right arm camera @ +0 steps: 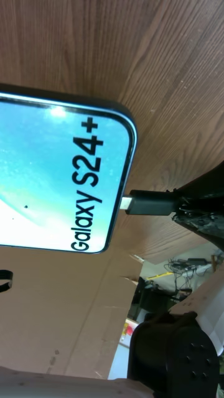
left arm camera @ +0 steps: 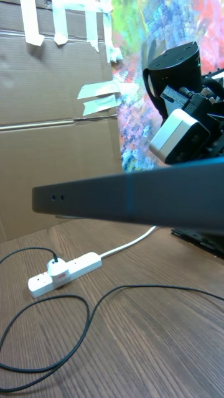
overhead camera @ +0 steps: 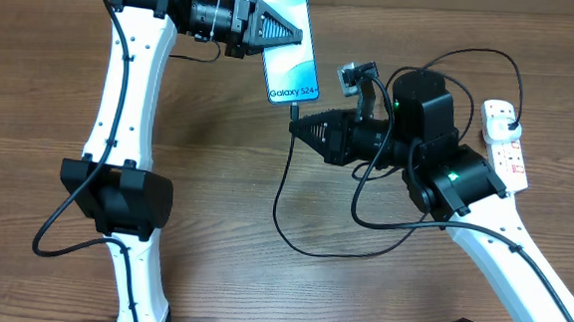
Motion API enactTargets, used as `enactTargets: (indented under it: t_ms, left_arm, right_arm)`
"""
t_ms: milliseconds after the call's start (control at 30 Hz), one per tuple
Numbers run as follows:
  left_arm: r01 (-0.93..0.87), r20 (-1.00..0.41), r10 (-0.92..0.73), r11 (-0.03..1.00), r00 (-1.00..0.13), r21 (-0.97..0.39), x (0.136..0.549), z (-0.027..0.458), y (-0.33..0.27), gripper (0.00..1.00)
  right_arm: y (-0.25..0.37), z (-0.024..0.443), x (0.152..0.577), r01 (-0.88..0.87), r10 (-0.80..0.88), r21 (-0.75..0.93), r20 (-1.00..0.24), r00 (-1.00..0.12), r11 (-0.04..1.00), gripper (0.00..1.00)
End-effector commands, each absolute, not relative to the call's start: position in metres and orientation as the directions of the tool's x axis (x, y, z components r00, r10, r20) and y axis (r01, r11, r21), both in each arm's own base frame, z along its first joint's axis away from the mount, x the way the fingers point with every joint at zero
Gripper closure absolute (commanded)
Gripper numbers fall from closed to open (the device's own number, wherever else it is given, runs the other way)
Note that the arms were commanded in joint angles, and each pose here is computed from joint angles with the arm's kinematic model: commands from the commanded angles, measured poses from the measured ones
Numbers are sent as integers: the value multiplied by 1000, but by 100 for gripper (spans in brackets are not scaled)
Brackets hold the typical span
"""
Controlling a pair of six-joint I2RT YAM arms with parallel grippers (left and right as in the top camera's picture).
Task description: Plug charger to phone and switch on socket
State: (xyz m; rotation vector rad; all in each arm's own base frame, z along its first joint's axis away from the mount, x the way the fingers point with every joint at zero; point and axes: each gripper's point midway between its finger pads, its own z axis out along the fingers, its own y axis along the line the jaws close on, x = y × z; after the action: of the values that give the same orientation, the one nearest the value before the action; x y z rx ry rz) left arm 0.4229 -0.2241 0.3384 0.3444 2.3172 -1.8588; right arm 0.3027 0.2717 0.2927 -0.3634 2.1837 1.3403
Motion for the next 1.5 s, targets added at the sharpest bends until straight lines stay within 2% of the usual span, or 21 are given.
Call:
enactTargets:
  t_ms: [0,467,633,1467]
  left_arm:
    - [305,-291,101,174,-951,-936,412,356,-230,96]
    - [377,-355,143,169,-924,-911,398,350,-228,96]
    - [384,-354,159,239,-922,-892,397,337,-224,96]
    - [379,-345,172,238,-923,-894,391,335,-223,96]
  right_arm:
    - [273,305,304,-529,66,717,-619,-783,454,96]
    - [273,309,309,-533,85,709,-633,-769,462,96]
    - [273,308,309,-532,85,710,-632,-770,462,96]
    - [272,302,309,-511,80,715,-614,-785,476,96]
